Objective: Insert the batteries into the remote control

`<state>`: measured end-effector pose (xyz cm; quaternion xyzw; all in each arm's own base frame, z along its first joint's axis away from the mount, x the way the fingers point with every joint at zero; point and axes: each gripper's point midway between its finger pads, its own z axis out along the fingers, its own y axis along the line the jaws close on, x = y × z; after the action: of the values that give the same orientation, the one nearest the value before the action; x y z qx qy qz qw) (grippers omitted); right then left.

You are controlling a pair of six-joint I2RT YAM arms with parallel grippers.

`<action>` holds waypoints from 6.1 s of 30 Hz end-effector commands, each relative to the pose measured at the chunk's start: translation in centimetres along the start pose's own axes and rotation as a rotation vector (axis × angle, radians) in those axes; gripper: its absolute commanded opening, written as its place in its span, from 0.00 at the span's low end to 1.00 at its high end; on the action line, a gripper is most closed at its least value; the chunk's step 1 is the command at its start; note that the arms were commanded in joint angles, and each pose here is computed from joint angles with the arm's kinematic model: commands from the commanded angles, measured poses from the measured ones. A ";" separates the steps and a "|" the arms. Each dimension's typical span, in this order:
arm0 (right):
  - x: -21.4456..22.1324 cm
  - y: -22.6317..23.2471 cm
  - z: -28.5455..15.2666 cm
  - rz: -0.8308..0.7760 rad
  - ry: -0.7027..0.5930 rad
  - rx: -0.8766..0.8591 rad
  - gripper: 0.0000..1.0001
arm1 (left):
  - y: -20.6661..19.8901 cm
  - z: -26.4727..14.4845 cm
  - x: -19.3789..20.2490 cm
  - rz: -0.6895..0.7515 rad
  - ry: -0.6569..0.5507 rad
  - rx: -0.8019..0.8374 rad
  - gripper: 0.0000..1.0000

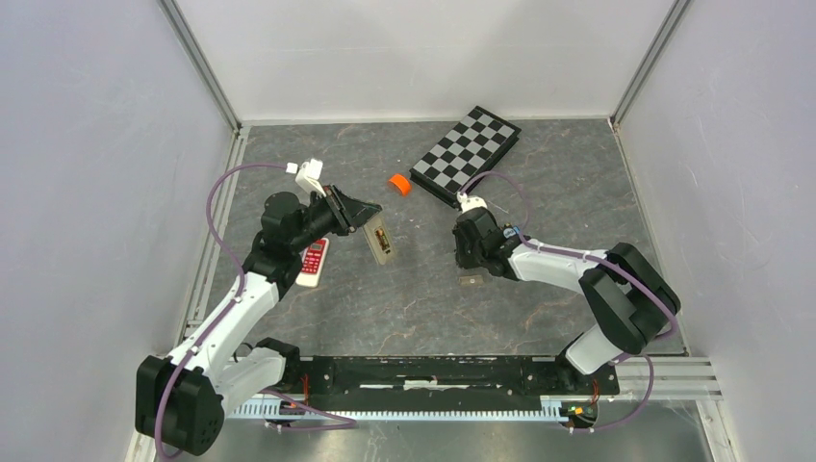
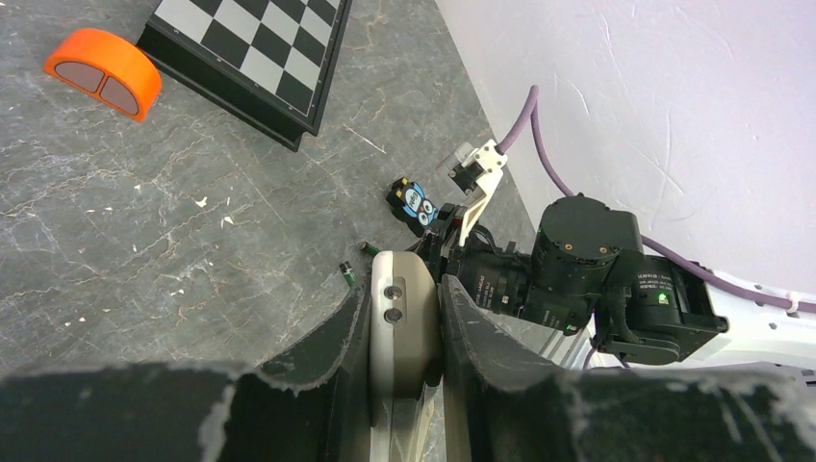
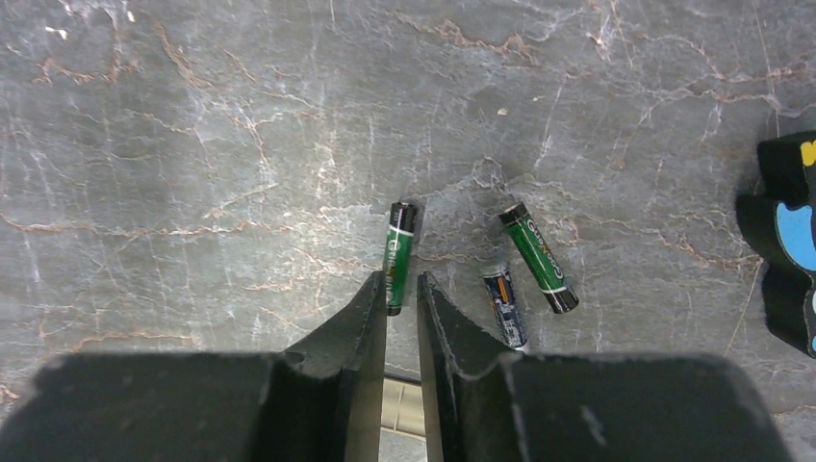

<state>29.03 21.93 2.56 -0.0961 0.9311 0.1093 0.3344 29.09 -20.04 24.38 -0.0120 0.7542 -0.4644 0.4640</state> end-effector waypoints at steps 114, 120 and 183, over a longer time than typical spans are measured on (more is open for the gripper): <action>-9.6 16.1 -14.6 -0.361 -0.238 -0.557 0.06 | -2.2 1.6 1.0 -0.363 -0.234 0.323 0.02; -9.7 16.6 -14.2 -0.346 -0.224 -0.560 0.15 | -2.1 1.5 1.1 -0.376 -0.231 0.321 0.02; -13.7 16.3 -20.9 0.447 -0.497 -0.894 0.66 | -6.0 -1.2 -3.3 -0.865 -0.248 0.465 0.02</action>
<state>22.24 32.72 26.81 0.0034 0.7005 0.5656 0.4351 28.27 -21.43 28.01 -0.2967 0.5316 -0.7356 0.2969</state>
